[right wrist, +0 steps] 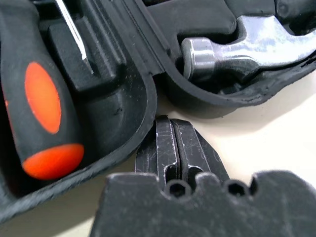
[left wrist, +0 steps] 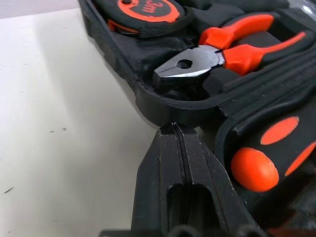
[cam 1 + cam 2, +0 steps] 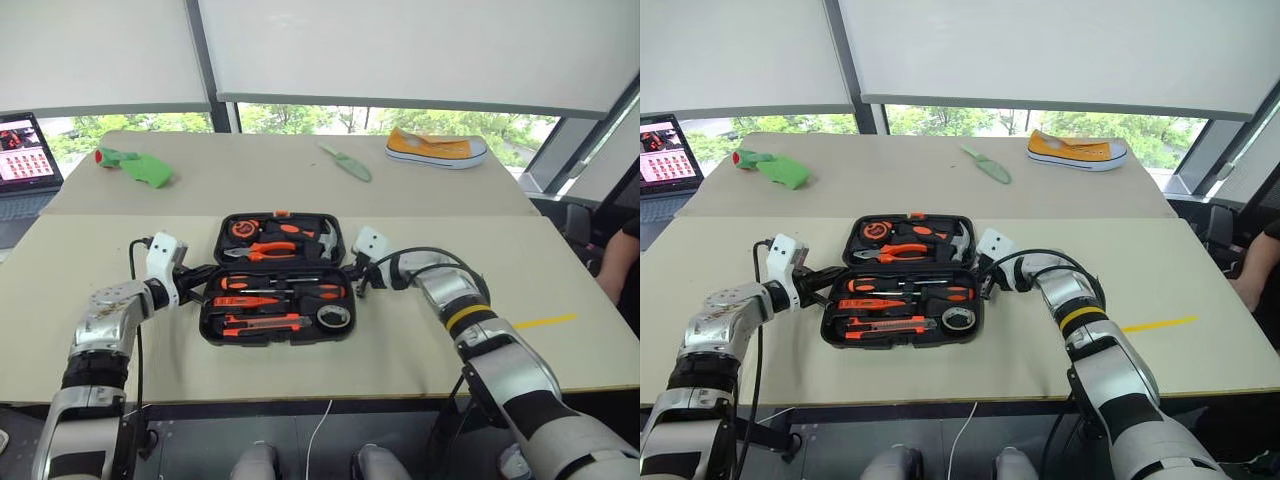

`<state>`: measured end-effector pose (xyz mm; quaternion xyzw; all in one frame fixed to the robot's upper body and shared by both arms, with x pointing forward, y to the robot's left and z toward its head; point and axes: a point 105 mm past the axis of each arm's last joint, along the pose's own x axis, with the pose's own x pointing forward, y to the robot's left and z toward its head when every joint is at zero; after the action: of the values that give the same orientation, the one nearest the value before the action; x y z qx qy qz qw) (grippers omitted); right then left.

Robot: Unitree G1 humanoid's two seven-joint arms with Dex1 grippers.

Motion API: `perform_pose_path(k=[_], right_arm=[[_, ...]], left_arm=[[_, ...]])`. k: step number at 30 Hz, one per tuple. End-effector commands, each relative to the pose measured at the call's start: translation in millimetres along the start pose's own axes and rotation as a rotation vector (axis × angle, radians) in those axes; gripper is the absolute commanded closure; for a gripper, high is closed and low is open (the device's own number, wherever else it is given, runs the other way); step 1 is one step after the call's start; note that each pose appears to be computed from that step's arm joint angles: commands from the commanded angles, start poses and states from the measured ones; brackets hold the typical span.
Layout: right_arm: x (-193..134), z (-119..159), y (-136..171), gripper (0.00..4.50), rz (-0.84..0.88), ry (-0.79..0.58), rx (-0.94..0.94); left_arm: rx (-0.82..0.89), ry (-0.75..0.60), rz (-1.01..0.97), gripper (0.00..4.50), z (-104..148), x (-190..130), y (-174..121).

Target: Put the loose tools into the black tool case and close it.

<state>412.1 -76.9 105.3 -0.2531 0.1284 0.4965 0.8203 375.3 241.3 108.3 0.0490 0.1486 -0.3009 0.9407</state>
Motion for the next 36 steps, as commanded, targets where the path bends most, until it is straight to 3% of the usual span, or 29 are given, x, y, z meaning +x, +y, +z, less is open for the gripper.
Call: perform_pose_path(k=[1, 5, 9, 14, 18, 23, 24, 26, 28, 30, 32, 36], right_arm=[[-10, 14, 12, 4.5, 0.083, -0.078, -0.019], [-26, -3, 30, 4.5, 0.136, -0.049, 0.032], [-46, -21, 37, 4.5, 0.093, -0.012, 0.062], [-66, -41, 40, 4.5, 0.045, 0.044, 0.099], [-74, -49, 44, 4.5, 0.037, 0.065, 0.115], [-86, -54, 43, 4.5, 0.016, 0.066, 0.162], [-94, -56, 34, 3.92, -0.043, 0.062, 0.151], [-108, -60, 30, 3.45, -0.068, 0.07, 0.153], [-121, -59, 27, 2.75, -0.085, 0.066, 0.208], [-136, -68, 21, 2.07, -0.147, 0.169, 0.249], [-144, -69, 21, 1.33, -0.157, 0.227, 0.311], [-139, -40, 18, 0.04, -0.122, 0.167, 0.474]], left_arm=[[0.112, -0.038, -0.175, 4.46, 18, 15, -30], [0.129, -0.049, -0.257, 4.46, 17, 21, -49], [0.133, -0.018, -0.335, 4.46, 4, 27, -79], [0.11, -0.008, -0.332, 4.46, -2, 21, -94], [0.106, -0.004, -0.286, 4.46, -8, 16, -90], [0.073, 0.025, -0.175, 4.46, -11, 2, -61], [0.075, 0.019, -0.15, 3.96, -9, -7, -52], [0.066, -0.01, -0.131, 3.53, -4, -24, -40], [0.022, -0.025, -0.151, 2.78, 0, -40, -32], [0.02, 0.016, -0.115, 2.07, 2, -51, -22], [-0.012, 0.058, -0.028, 1.33, 9, -52, -8], [-0.121, 0.083, -0.002, 0.0, 33, -37, -6]])
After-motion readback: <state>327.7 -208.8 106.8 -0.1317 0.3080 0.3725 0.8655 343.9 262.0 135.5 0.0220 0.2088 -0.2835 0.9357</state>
